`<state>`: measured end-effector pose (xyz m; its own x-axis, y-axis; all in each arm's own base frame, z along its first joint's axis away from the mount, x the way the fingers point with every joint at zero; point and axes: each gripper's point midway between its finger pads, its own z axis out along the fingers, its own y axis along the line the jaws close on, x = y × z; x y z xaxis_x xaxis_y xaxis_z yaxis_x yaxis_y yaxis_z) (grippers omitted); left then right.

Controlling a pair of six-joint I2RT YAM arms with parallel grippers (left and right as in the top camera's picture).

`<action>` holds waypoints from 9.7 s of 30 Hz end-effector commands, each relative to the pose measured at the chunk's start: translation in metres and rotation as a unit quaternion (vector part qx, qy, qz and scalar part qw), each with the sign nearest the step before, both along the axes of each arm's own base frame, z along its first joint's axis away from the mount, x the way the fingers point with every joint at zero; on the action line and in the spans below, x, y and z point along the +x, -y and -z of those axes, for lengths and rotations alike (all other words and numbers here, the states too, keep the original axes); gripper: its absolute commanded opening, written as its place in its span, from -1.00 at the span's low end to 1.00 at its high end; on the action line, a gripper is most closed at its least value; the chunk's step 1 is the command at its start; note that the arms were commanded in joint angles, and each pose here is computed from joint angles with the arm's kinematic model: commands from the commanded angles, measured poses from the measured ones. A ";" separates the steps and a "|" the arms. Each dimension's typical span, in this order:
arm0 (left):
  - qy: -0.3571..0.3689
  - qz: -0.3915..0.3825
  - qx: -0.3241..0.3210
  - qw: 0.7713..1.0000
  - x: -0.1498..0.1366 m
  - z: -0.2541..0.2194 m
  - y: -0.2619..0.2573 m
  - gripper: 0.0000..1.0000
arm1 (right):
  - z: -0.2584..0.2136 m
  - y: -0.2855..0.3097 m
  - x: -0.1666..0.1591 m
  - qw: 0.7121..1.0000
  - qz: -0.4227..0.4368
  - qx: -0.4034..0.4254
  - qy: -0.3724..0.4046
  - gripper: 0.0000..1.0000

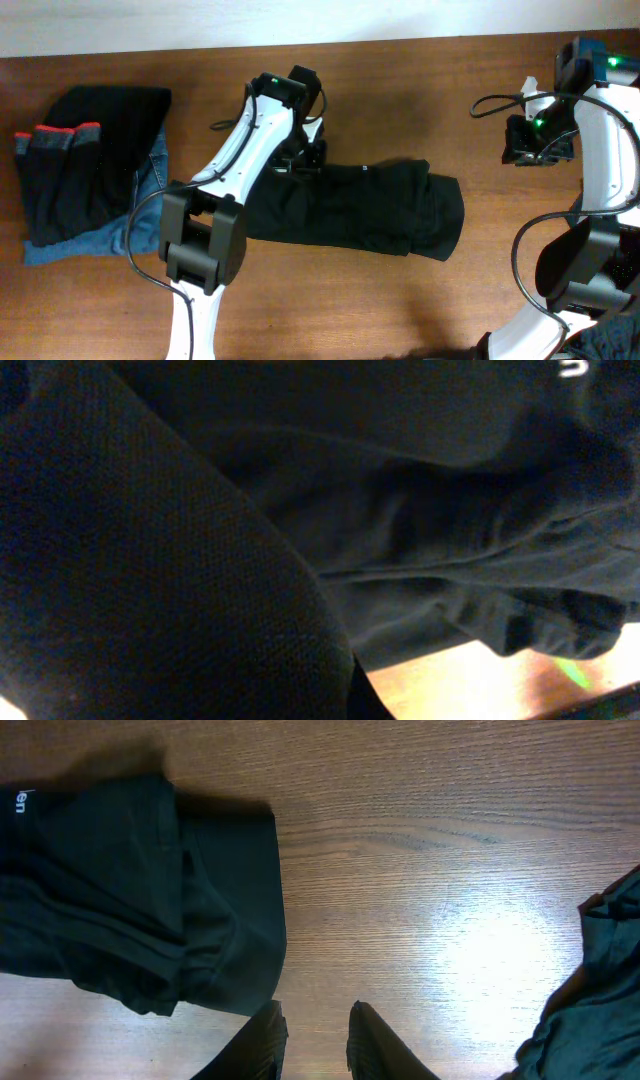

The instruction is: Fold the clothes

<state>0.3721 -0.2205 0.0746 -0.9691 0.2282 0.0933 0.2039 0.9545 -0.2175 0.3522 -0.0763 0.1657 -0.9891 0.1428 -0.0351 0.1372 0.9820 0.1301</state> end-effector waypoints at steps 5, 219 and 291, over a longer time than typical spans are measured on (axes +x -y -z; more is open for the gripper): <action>-0.035 0.031 -0.127 0.991 -0.020 -0.025 0.051 0.03 | -0.001 -0.002 -0.001 1.000 -0.002 0.008 0.002 -0.47; 0.108 -0.123 0.051 0.985 0.097 0.002 -0.158 0.18 | 0.108 -0.032 0.024 0.996 0.013 0.085 0.005 -0.92; 0.097 -0.167 0.080 0.978 0.095 0.003 -0.208 0.19 | 0.108 -0.286 0.011 0.966 -0.230 0.118 -0.025 -0.28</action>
